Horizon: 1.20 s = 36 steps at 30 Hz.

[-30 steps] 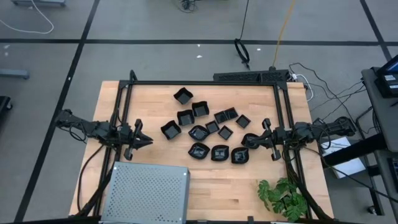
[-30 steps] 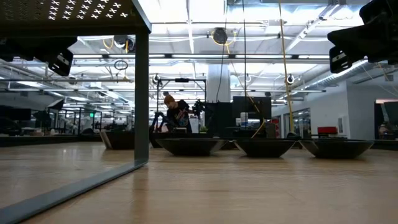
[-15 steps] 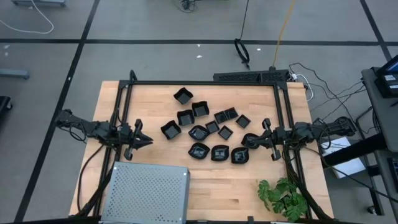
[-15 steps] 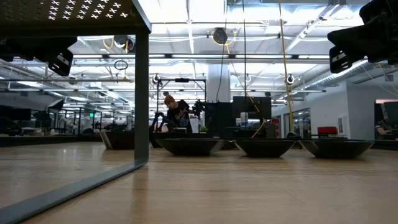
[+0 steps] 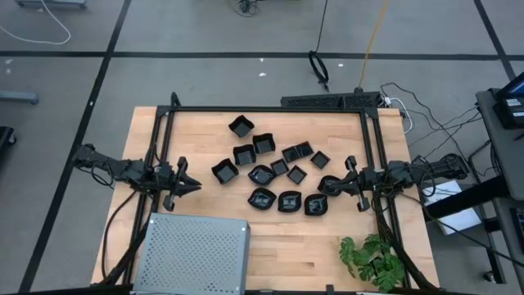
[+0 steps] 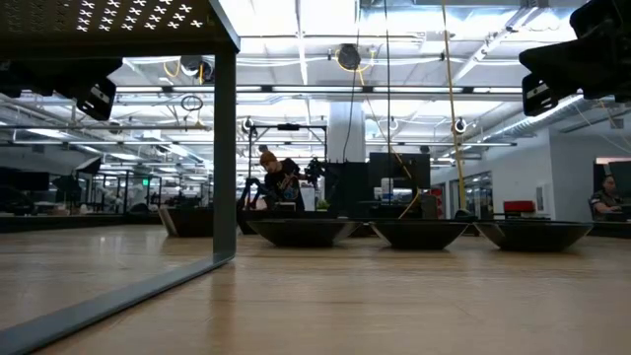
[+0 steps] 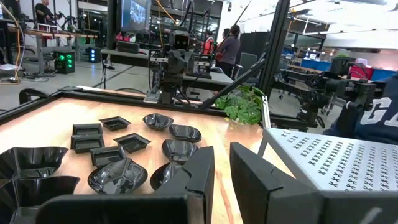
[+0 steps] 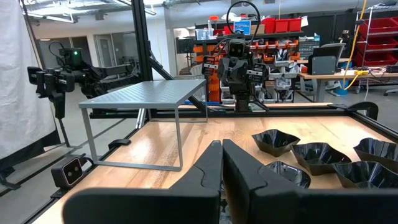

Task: Pick & Place Mini shaped plates

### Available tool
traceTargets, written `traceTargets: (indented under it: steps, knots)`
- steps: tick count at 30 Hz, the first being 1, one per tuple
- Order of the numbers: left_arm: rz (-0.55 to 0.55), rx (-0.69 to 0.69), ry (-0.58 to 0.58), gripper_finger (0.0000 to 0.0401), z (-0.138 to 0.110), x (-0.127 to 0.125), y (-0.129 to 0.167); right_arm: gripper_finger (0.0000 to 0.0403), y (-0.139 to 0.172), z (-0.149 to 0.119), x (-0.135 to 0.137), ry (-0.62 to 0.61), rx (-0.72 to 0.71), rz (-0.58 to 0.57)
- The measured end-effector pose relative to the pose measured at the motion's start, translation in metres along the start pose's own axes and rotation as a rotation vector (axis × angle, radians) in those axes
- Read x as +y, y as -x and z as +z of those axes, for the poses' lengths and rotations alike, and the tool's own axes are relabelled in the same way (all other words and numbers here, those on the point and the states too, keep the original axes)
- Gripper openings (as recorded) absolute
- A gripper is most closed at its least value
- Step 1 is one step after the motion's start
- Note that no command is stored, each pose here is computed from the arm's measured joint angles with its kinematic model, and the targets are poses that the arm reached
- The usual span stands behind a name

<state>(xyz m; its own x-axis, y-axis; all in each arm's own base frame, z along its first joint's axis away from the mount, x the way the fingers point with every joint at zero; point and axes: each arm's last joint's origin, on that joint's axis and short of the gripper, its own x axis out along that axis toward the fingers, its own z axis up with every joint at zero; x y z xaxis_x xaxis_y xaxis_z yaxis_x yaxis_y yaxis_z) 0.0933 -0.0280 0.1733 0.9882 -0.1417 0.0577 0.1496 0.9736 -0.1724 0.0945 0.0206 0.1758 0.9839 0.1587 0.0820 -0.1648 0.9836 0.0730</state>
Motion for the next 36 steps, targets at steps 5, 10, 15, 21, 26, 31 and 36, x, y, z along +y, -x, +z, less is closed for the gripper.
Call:
traceTargets:
  steps: [5,10,15,21,26,31,36]
  knots:
    - [0.000,0.000,0.000,0.0058,0.000,0.000,0.000,0.0000,0.000,0.000,0.000,0.000,0.000,0.000]
    - [0.000,0.000,0.000,0.0058,0.000,0.000,0.000,0.0000,0.000,0.000,0.000,0.000,0.000,0.000]
    - [0.006,-0.003,-0.033,0.0058,0.000,0.000,0.000,0.0000,0.000,0.000,0.000,0.000,0.000,0.000]
    - [0.031,-0.024,-0.069,0.0058,0.002,0.001,0.000,0.0000,0.000,0.000,0.000,0.000,0.000,0.000]
    - [0.079,-0.033,-0.076,0.0058,0.003,0.002,0.000,0.0000,0.000,0.005,0.000,0.016,-0.052,0.003]
    - [0.086,-0.031,-0.124,0.0058,0.003,0.002,0.000,0.0000,0.001,0.014,0.001,-0.027,-0.144,0.011]
    - [0.087,-0.028,-0.192,0.0058,0.003,0.002,0.000,0.0000,0.003,0.024,0.001,-0.046,-0.247,0.018]
